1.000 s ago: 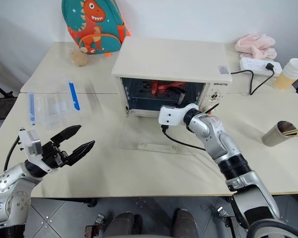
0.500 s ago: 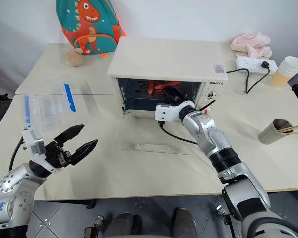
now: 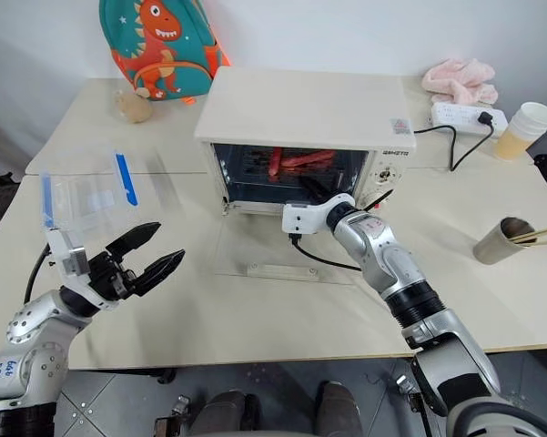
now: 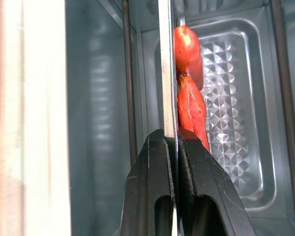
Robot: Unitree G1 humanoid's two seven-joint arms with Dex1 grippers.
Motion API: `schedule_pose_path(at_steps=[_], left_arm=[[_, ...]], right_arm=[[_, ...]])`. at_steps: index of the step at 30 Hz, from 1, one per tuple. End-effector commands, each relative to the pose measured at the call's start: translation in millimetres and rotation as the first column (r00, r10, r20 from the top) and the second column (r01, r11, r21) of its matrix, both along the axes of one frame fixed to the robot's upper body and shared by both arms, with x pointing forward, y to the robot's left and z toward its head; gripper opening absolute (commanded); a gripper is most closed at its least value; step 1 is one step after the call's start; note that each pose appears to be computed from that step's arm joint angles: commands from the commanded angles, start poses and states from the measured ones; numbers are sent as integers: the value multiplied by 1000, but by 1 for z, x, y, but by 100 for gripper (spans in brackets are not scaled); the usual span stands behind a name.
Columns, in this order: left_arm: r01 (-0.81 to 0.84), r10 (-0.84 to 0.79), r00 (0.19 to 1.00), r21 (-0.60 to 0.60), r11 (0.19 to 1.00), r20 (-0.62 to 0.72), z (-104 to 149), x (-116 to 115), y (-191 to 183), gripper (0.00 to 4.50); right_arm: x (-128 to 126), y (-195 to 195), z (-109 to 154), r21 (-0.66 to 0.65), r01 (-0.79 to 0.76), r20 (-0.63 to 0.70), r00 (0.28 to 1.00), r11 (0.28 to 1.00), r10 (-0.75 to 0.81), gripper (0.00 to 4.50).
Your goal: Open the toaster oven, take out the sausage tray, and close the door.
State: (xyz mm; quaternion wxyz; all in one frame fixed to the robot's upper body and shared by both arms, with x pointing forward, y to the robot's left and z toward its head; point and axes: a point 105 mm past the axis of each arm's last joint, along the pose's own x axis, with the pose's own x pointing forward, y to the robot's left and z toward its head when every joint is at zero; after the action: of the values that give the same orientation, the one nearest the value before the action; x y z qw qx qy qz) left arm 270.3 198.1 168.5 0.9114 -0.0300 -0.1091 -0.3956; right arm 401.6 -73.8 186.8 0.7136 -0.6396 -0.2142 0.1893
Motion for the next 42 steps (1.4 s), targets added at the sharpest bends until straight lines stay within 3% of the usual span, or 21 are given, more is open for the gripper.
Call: schedule_pose_path(at_steps=[1,10,17,24,29,34,36,40,42], left_arm=[[14,-13,1000,-8,1000,15,3,1,-2,450],[10,-9,1000,-16,1000,23,6,4,2,450],[23,-23,1000,27,999,-20,1,-5,6,450],[40,-38,998,28,999,-59,4,-5,13,450],[94,-101,981,-45,995,-169,3,-2,15,450],[179,-238,884,-180,967,-403,-6,2,2,450],[135,-230,845,-224,965,-483,-6,12,-3,450],[181,-407,688,-401,898,-601,4,20,-24,450],[171,-406,640,-395,903,-652,-1,24,-30,450]], right_arm=[[-18,14,31,55,-94,71,993,994,90,2],[-54,10,21,54,-176,-13,984,983,177,2],[-99,-1,-11,66,-206,-51,976,976,209,2],[-115,-15,-29,18,-196,-62,979,980,197,2],[-122,-22,-22,-28,-218,-12,976,975,218,2],[-123,-25,-13,-68,-233,41,971,970,236,2],[-124,-25,-10,-71,-243,53,968,967,247,2],[-126,-24,-7,-77,-260,70,962,963,265,2],[-128,-21,-5,-71,-275,82,956,959,280,2]])
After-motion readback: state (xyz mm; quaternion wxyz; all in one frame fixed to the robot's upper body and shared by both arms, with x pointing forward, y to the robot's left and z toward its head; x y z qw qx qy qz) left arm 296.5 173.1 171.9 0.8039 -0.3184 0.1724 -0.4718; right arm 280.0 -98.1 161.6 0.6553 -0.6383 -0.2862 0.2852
